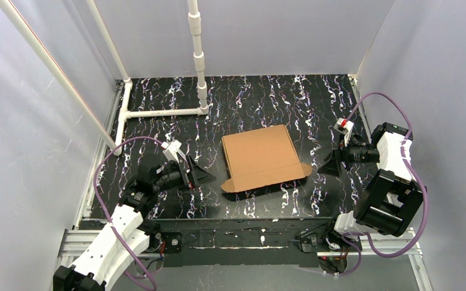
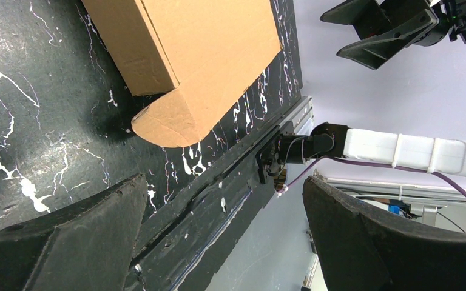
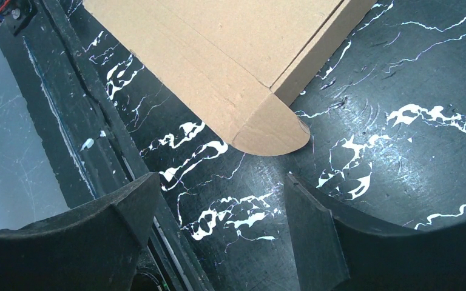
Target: Fold the paper box
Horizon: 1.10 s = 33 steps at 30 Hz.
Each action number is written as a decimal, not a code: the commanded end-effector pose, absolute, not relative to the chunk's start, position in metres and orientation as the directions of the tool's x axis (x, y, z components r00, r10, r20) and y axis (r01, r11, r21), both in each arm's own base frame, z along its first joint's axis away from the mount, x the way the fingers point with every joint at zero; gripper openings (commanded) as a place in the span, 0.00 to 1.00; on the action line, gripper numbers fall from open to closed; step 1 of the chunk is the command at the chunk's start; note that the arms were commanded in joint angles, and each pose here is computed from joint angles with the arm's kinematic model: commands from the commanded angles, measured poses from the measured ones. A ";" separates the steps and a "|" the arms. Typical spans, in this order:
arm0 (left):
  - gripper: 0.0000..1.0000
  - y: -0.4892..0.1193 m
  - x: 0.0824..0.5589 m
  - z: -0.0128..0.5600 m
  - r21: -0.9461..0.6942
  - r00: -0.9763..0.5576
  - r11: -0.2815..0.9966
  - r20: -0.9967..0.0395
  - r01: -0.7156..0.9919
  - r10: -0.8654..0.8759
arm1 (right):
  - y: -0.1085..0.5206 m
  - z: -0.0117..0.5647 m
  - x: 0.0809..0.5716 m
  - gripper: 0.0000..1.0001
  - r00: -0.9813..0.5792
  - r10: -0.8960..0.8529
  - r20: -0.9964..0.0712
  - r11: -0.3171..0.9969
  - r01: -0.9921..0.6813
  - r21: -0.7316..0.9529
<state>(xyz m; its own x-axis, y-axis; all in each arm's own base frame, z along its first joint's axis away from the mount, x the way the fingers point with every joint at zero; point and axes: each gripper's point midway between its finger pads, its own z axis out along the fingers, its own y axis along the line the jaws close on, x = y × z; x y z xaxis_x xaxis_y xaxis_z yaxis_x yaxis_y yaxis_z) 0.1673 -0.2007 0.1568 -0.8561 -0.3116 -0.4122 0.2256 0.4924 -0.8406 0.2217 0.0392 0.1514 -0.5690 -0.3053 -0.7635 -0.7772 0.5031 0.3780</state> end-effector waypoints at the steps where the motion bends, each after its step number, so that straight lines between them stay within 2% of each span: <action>1: 0.98 -0.201 0.169 0.175 -0.831 -0.832 0.481 -0.460 0.280 -0.310 | 0.041 0.164 0.225 0.83 -0.542 -0.289 -0.789 0.498 -0.789 0.360; 33: 0.98 -0.198 0.162 0.187 -0.841 -0.829 0.465 -0.452 0.275 -0.328 | 0.046 0.171 0.221 0.83 -0.512 -0.302 -0.804 0.470 -0.814 0.342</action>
<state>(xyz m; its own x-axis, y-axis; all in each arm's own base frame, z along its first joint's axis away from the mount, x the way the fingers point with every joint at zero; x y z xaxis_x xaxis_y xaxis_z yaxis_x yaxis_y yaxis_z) 0.1618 -0.1984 0.1733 -0.8420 -0.3177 -0.4359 0.2522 0.4826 -0.8387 0.2183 0.0420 0.1533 -0.5643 -0.3046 -0.7673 -0.7842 0.4882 0.3830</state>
